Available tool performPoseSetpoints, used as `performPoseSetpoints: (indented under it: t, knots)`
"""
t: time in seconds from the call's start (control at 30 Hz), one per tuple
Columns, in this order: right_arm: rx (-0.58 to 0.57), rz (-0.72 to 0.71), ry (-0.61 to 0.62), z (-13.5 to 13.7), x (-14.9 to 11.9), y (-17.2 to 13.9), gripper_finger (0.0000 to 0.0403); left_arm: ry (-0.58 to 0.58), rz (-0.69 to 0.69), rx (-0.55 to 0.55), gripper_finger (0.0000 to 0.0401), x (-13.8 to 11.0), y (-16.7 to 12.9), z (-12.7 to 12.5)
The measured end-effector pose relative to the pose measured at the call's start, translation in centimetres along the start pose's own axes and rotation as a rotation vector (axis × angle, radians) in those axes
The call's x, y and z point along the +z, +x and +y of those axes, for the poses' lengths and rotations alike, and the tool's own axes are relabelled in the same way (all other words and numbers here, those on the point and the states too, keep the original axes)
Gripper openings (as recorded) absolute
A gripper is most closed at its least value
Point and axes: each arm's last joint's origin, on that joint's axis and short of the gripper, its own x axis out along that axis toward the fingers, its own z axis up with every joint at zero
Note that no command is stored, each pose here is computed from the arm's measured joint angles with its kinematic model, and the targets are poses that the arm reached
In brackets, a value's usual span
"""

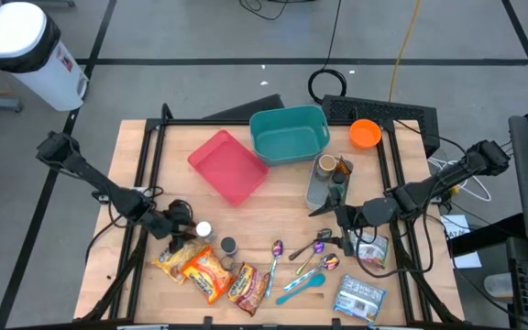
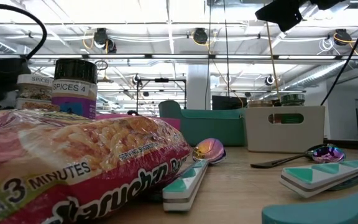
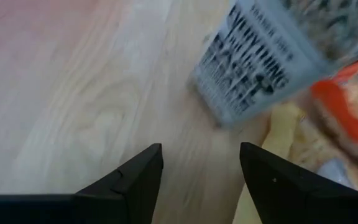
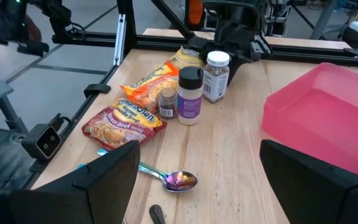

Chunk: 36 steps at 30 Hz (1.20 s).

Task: Pick & Place Food Item
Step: Put the white spice bottle into the gray bin

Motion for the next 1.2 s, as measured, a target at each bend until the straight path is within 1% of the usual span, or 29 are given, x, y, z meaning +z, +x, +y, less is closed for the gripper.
performPoseSetpoints:
  t: [0.07,0.17,0.33,0.4,0.73,0.83,0.93,1.1,1.2]
  knots:
    - [-0.001,-0.001,0.000,0.0,0.0,0.0,0.0322,0.006,0.004,-0.001,0.0226,-0.1,0.0,0.1]
    - [-0.001,0.000,0.000,0.0,0.0,0.0,0.0322,0.036,-0.040,-0.013,0.0220,0.1,0.1,-0.1]
    - [-0.001,0.000,0.000,0.0,0.0,0.0,0.0322,0.189,-0.140,-0.119,0.0201,1.1,0.0,-1.1]
    - [-0.001,0.000,0.001,0.0,0.0,0.0,0.0322,0.224,-0.167,-0.137,0.0195,1.3,-0.1,-1.3]
    - [-0.001,0.000,0.000,0.0,0.0,0.0,0.0322,0.204,-0.279,-0.134,0.0180,2.1,-0.3,-1.8]
    - [-0.001,0.000,0.000,0.0,0.0,0.0,0.0322,0.178,-0.304,-0.098,0.0189,2.2,-0.3,-1.6]
    - [-0.001,0.000,0.000,0.0,0.0,0.0,0.0322,0.165,-0.318,-0.080,0.0207,2.2,-0.4,-1.6]
    - [-0.001,0.000,0.000,0.0,0.0,0.0,0.0322,0.164,-0.321,-0.082,0.0240,2.3,-0.4,-1.6]
    - [-0.001,0.000,0.000,0.0,0.0,0.0,0.0322,0.152,-0.347,-0.102,0.0256,2.5,-0.5,-1.8]
